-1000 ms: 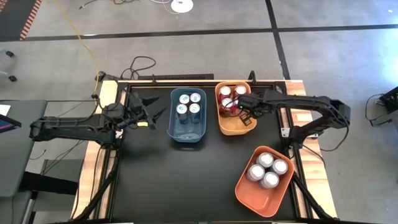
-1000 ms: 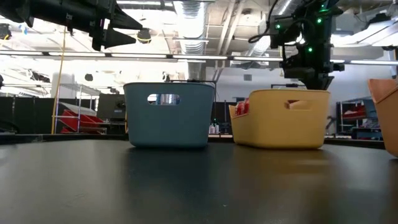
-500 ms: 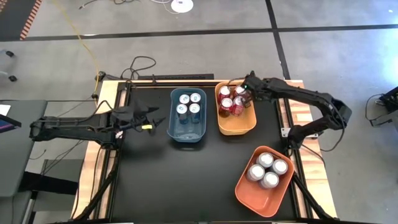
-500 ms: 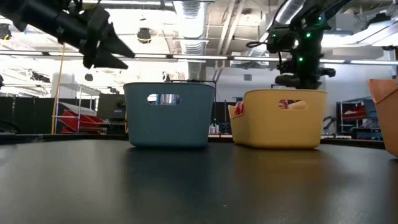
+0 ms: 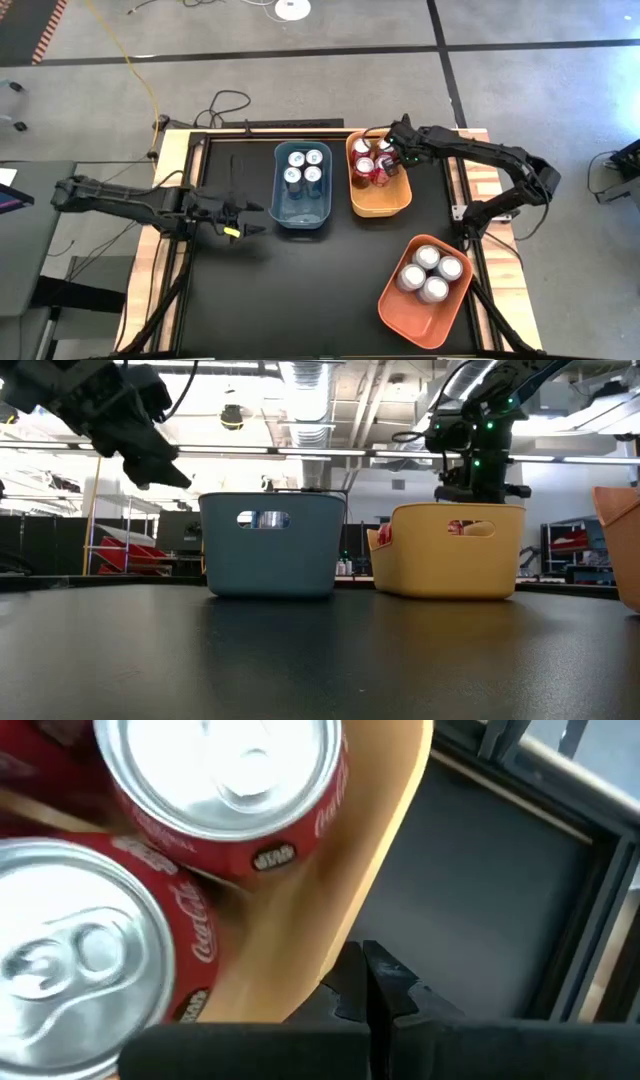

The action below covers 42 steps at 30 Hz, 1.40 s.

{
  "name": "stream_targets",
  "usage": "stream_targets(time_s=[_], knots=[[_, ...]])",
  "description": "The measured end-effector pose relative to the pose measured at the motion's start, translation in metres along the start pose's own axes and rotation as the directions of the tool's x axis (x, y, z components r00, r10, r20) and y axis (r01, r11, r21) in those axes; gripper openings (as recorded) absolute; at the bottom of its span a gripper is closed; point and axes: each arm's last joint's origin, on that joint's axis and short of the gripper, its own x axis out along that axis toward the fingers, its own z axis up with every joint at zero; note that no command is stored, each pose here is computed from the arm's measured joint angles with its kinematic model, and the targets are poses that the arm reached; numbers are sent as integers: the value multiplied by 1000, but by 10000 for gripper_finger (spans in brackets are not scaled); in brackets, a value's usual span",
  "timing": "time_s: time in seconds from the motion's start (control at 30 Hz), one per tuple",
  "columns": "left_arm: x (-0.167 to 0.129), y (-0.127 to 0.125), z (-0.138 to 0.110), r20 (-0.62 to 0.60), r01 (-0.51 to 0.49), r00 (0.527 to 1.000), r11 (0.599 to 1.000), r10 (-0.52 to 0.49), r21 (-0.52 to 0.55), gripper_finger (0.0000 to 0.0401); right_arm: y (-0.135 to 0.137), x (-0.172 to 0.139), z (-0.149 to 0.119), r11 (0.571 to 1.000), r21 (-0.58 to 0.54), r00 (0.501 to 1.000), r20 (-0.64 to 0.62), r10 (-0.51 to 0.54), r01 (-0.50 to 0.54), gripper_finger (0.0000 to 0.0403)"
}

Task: Sort soda cans
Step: Adjust the bins

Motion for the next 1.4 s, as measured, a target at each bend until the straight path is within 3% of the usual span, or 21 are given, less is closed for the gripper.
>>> stream_targets(time_s=[0.13,0.43,0.73,1.17,1.4], knots=[[10,-8,-6,-49,-28,998,999,29,25,292,15,-1,-9,999,25,1000,-20,23,-22,4],[24,-9,-12,-83,-137,987,990,140,41,290,45,-12,-13,990,-24,986,94,139,-137,4],[30,-9,-10,-46,-189,981,981,191,43,290,47,-13,-3,982,-68,968,166,188,-179,4],[63,-16,-15,-65,-127,989,990,131,61,290,49,-14,-2,979,-73,962,182,203,-193,4],[65,-8,-14,-59,-194,979,980,197,51,290,49,-14,-2,979,-80,963,177,201,-189,4]])
